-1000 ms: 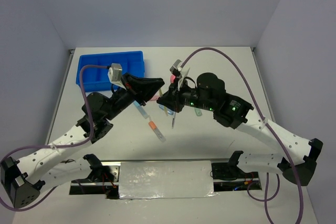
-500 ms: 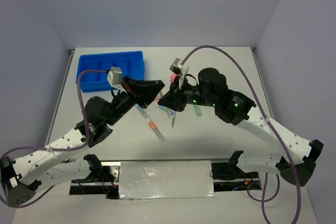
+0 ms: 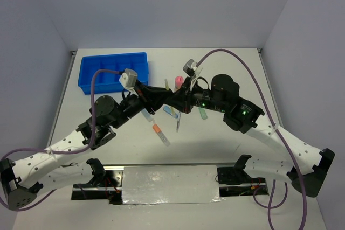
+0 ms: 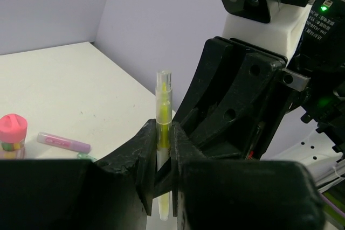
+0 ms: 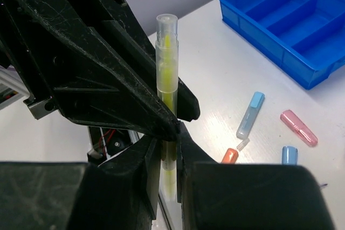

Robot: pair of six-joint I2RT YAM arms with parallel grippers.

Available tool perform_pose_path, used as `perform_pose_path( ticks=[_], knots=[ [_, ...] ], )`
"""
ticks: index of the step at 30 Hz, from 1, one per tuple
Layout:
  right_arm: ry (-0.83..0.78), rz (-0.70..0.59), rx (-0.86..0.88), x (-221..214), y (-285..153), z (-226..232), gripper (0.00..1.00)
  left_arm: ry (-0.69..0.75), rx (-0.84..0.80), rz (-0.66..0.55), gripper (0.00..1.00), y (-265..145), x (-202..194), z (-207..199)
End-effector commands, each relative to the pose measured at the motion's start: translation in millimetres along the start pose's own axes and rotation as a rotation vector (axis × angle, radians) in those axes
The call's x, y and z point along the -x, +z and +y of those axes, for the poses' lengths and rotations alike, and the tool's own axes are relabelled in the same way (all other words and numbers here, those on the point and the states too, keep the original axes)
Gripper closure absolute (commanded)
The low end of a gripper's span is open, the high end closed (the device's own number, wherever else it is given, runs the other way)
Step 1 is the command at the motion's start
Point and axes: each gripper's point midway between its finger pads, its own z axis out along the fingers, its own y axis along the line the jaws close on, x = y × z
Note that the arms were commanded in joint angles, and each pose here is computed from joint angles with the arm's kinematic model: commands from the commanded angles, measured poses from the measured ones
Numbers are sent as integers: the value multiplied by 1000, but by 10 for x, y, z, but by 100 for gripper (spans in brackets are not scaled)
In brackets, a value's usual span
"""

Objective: Sort the stationery into containers
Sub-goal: Place the pen in the storage box.

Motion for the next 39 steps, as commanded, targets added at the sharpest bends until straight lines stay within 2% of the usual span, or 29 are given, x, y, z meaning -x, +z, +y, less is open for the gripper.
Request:
perform_pose_path(
  ticks=[1, 3, 7, 13, 15, 19, 22, 26, 29, 35, 39],
  knots=[
    [-96, -241, 128, 624, -3, 269, 100, 19, -6, 193, 100, -86, -493, 24],
    [-98, -208, 179, 476, 26, 326, 96, 32, 22, 170, 100, -74, -413, 61],
    [-76, -202, 134, 322, 46, 187, 1, 37, 209, 138, 100, -13, -265, 473],
    [0, -134, -41, -45, 82, -299, 0, 41, 392, 121, 100, 12, -48, 1082],
    [22, -104, -187, -207, 37, -613, 0, 81, 494, 117, 100, 29, 54, 1376],
    [99, -99, -341, -368, -140, -938, 0, 194, 704, 126, 100, 123, 176, 2031],
    [97, -110, -318, -418, -235, -876, 0, 257, 853, 77, 100, 245, 366, 2634],
    [87, -76, -285, -522, -321, -778, 0, 287, 927, 62, 100, 455, 556, 3273],
    [84, -62, -266, -572, -381, -719, 0, 324, 985, 107, 100, 634, 499, 3762],
    [63, -65, -208, -544, -425, -587, 0, 339, 1039, 146, 100, 678, 262, 4321],
    [61, -53, -195, -551, -425, -566, 0, 315, 1042, 141, 99, 628, 180, 4558]
  ],
)
